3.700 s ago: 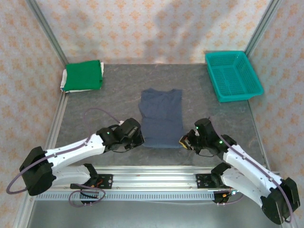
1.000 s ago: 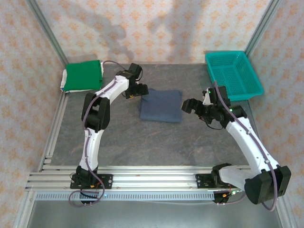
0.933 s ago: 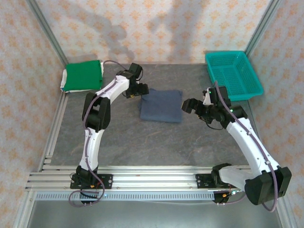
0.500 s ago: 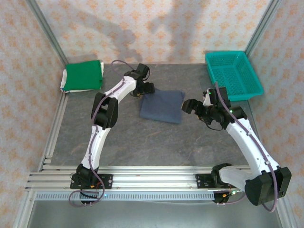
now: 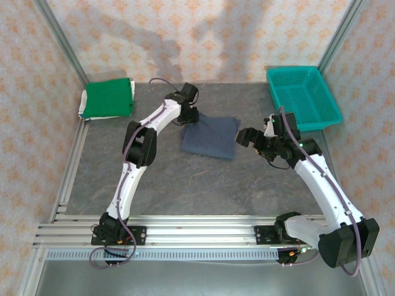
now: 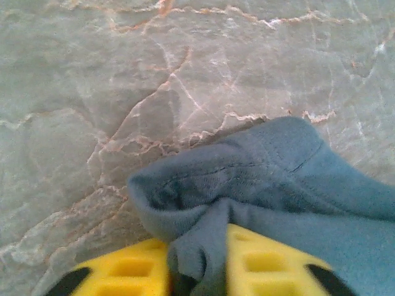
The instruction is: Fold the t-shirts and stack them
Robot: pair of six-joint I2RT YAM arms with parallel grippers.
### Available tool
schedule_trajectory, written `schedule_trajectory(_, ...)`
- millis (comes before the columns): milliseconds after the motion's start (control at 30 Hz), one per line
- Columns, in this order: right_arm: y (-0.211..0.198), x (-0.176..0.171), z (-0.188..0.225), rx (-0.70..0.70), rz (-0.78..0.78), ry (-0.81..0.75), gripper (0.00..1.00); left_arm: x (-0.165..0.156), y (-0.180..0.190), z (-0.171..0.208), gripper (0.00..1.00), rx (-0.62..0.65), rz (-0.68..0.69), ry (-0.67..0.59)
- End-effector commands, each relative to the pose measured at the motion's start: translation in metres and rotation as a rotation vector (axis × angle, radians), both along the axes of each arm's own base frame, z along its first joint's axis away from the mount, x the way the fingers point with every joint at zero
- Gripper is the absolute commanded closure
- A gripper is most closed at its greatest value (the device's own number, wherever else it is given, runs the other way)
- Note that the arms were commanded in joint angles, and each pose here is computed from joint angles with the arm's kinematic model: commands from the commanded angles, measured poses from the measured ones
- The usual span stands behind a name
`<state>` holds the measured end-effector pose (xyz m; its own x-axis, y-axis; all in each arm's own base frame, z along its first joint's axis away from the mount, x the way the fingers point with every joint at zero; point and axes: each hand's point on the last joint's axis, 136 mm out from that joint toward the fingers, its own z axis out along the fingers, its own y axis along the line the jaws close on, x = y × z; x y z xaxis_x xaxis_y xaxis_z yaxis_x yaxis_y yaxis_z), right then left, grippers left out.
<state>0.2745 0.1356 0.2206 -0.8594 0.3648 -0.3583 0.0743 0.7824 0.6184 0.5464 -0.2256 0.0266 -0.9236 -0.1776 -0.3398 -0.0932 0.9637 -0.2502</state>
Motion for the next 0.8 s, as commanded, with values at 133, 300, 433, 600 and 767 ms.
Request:
schedule_trajectory(133, 0.009, 0.004, 0.039, 0.097, 0.003, -0.103, 0.03, -0.036, 0.025, 0.003, 1.0, 0.093, -0.067, 0.036)
schedule_trajectory(300, 0.013, 0.007, 0.049, 0.126, 0.0, -0.127, 0.02, -0.042, 0.081, 0.057, 1.0, 0.193, -0.061, -0.061)
schedule_trajectory(433, 0.015, 0.013, 0.053, 0.137, -0.001, -0.134, 0.02, -0.046, 0.098, 0.089, 1.0, 0.219, -0.086, -0.121)
schedule_trajectory(600, 0.017, 0.02, 0.058, 0.137, 0.001, -0.142, 0.02, -0.053, 0.108, 0.105, 1.0, 0.202, -0.084, -0.139)
schedule_trajectory(767, 0.017, 0.019, 0.052, 0.132, 0.004, -0.128, 0.03, -0.056, 0.103, 0.09, 1.0, 0.169, -0.089, -0.1)
